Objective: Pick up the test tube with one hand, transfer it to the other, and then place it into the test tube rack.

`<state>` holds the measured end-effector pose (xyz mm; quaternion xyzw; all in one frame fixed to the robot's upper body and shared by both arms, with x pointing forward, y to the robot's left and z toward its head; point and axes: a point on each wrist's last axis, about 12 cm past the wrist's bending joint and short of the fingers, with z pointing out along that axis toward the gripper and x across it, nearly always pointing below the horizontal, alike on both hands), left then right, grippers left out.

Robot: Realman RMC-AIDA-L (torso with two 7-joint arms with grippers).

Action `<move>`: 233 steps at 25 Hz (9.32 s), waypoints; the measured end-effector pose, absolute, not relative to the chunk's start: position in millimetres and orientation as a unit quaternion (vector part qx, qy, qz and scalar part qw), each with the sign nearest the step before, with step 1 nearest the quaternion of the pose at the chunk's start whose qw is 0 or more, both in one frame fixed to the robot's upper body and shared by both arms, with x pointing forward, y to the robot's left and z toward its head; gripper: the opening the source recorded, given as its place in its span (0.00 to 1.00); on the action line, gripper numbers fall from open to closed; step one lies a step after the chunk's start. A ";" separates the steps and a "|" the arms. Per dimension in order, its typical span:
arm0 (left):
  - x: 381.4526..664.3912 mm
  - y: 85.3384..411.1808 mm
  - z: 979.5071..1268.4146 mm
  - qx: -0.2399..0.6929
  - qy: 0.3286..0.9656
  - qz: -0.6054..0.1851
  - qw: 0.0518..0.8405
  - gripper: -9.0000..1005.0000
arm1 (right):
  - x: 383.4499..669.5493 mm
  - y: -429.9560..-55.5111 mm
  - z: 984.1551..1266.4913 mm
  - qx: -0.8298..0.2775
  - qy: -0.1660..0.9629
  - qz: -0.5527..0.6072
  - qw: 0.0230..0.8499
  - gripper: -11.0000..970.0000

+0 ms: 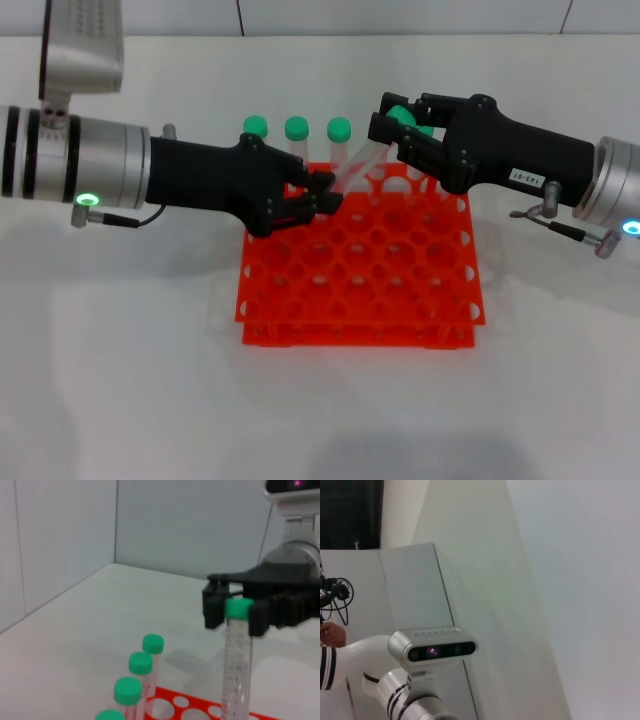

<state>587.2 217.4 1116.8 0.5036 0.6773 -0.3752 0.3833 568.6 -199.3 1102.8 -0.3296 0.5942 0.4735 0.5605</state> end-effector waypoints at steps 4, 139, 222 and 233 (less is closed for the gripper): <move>588.4 214.4 1121.2 0.489 0.686 -0.382 0.379 0.23 | 569.3 -198.6 1104.0 -0.332 0.592 0.473 0.561 0.28; 416.9 379.3 1056.4 0.227 0.803 -0.204 0.512 0.89 | 624.3 -102.1 1150.3 -0.513 0.667 0.316 0.438 0.27; 462.3 360.9 1086.5 0.336 0.769 -0.290 0.459 0.89 | 555.0 -262.6 1091.2 -0.465 0.703 0.323 0.430 0.86; 473.0 350.1 1088.5 0.364 0.770 -0.311 0.422 0.89 | 557.4 -261.4 1092.9 -0.482 0.701 0.319 0.418 0.86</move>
